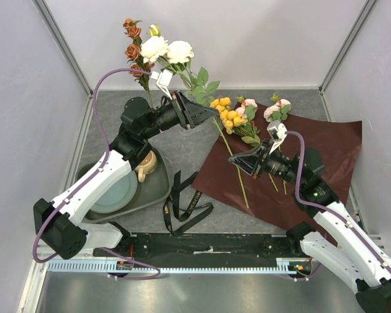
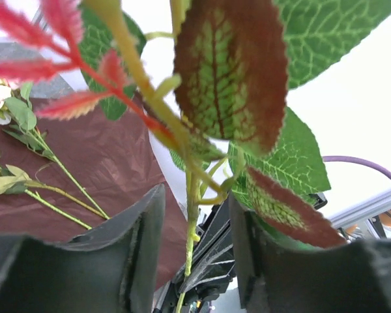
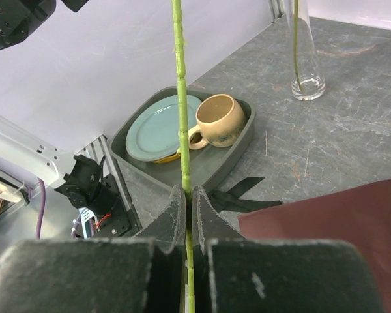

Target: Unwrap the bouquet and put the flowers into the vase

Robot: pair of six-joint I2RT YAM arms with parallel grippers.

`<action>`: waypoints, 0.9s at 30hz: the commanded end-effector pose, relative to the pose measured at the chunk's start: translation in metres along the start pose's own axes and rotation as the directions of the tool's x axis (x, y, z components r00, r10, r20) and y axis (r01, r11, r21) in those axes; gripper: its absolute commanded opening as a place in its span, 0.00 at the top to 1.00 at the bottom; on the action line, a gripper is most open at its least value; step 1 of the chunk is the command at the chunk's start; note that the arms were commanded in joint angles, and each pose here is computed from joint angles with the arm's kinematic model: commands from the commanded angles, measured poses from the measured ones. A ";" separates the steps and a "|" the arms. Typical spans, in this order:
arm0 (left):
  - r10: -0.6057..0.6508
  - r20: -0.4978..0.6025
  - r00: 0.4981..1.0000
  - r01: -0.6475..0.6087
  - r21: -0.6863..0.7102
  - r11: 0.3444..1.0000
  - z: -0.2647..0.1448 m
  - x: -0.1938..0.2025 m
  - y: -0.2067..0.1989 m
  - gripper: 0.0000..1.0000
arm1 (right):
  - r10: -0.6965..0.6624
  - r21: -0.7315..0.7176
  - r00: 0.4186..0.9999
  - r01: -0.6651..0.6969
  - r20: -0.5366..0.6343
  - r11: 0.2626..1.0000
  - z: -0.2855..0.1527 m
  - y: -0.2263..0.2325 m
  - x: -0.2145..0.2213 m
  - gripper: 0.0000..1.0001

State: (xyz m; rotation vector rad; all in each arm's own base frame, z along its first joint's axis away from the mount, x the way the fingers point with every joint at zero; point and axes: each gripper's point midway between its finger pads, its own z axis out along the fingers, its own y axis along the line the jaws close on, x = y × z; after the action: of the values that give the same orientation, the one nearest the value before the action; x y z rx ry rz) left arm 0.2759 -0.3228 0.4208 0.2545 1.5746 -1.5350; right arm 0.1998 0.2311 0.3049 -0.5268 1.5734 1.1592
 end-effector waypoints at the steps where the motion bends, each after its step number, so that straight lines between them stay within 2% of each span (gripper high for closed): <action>1: 0.053 0.031 0.998 -0.053 0.005 0.999 -0.009 -0.015 -0.014 0.44 | -0.055 0.022 0.997 0.054 0.060 0.998 -0.002 0.000 -0.015 1.00; 3: 0.049 0.036 0.998 -0.049 -0.002 0.999 -0.012 -0.015 -0.013 0.44 | -0.055 0.017 0.997 0.054 0.054 0.998 -0.002 0.000 -0.014 1.00; 4: 0.048 0.037 0.998 -0.048 -0.003 0.999 -0.013 -0.015 -0.013 0.50 | -0.051 0.016 0.998 0.051 0.048 0.999 -0.001 0.000 -0.012 1.00; 7: 0.052 0.043 0.998 -0.052 0.002 0.999 -0.014 -0.018 -0.015 0.56 | -0.050 0.005 0.998 0.050 0.042 0.999 0.000 0.001 -0.011 1.00; 12: 0.054 0.039 0.998 -0.054 0.020 0.998 -0.010 -0.021 -0.019 0.54 | -0.049 -0.008 0.998 0.049 0.033 0.999 0.000 0.003 -0.010 1.00; 15: 0.050 0.032 0.998 -0.051 0.031 0.998 -0.008 -0.021 -0.020 0.60 | -0.048 -0.009 0.998 0.048 0.031 0.999 0.000 0.004 -0.010 1.00; 21: 0.072 0.034 0.997 -0.074 0.038 0.997 -0.009 -0.022 -0.022 0.77 | -0.046 -0.013 0.999 0.046 0.025 0.999 -0.001 0.005 -0.008 1.00; 22: 0.076 0.036 0.996 -0.077 0.038 0.996 -0.009 -0.023 -0.022 0.83 | -0.048 -0.015 0.999 0.048 0.026 0.999 -0.001 0.005 -0.009 1.00; 24: 0.087 0.040 0.995 -0.088 0.034 0.996 -0.009 -0.024 -0.022 0.86 | -0.047 -0.025 0.999 0.048 0.020 0.999 0.000 0.006 -0.008 1.00; 27: 0.096 0.048 0.994 -0.097 0.030 0.995 -0.009 -0.027 -0.022 0.98 | -0.043 -0.035 0.999 0.044 0.014 0.998 0.001 0.008 -0.007 1.00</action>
State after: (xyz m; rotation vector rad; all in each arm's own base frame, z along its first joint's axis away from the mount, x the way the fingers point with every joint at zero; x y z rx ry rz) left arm 0.2752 -0.3143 0.4218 0.2525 1.5921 -1.5092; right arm 0.2007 0.2298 0.3034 -0.5266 1.5770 1.1445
